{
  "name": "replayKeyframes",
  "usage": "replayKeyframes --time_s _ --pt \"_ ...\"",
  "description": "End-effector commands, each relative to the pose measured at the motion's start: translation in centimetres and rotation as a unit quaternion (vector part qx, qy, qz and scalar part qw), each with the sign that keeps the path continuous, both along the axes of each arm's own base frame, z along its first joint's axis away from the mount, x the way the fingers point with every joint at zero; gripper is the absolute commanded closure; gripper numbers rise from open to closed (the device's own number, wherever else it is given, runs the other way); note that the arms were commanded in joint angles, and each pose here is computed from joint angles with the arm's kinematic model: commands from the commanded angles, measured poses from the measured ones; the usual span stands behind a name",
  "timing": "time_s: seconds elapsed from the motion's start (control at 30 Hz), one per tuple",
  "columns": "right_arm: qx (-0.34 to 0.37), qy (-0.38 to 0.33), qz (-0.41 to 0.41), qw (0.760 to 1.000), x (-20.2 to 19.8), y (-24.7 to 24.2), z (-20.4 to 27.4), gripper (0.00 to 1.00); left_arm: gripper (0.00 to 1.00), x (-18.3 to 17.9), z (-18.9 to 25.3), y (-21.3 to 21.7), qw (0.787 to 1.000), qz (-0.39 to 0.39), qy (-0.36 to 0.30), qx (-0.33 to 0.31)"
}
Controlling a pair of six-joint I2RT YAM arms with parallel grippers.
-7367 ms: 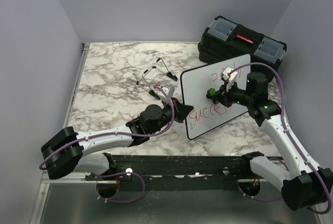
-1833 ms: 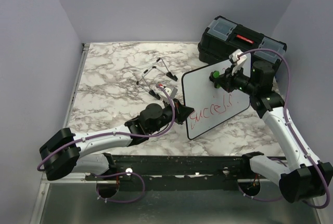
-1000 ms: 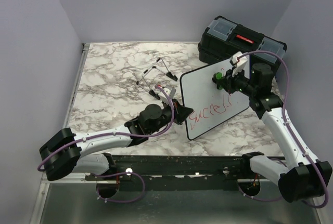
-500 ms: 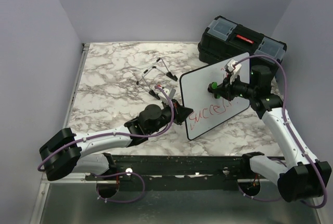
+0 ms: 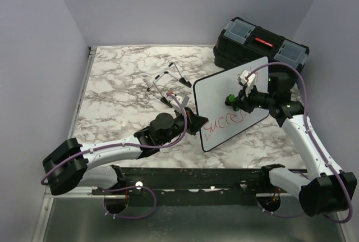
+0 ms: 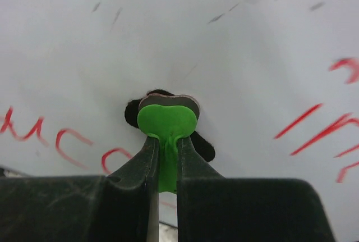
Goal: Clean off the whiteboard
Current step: Erase the whiteboard at the center of the board.
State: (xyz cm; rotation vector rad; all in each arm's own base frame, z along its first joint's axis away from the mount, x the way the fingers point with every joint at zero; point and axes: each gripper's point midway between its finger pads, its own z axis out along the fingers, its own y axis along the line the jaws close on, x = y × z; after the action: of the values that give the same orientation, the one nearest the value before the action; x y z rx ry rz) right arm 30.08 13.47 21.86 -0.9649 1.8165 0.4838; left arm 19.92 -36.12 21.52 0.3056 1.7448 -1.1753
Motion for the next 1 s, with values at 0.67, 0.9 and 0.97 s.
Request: replayKeyframes --time_s 0.67,0.9,0.97 --pt "-0.023 0.056 0.057 0.997 -5.3 0.1 -5.7 0.99 1.00 -1.0 2.0 -0.9 0.999 -0.037 -0.030 -0.026" --pt "0.010 0.009 -0.003 1.000 -3.8 -0.2 -2.4 1.00 1.00 -1.0 1.9 -1.3 0.998 -0.041 -0.027 -0.027" --pt "0.021 -0.001 -0.028 0.999 -2.5 -0.4 -0.9 0.99 1.00 -1.0 1.9 -1.3 0.998 -0.042 -0.028 -0.027"
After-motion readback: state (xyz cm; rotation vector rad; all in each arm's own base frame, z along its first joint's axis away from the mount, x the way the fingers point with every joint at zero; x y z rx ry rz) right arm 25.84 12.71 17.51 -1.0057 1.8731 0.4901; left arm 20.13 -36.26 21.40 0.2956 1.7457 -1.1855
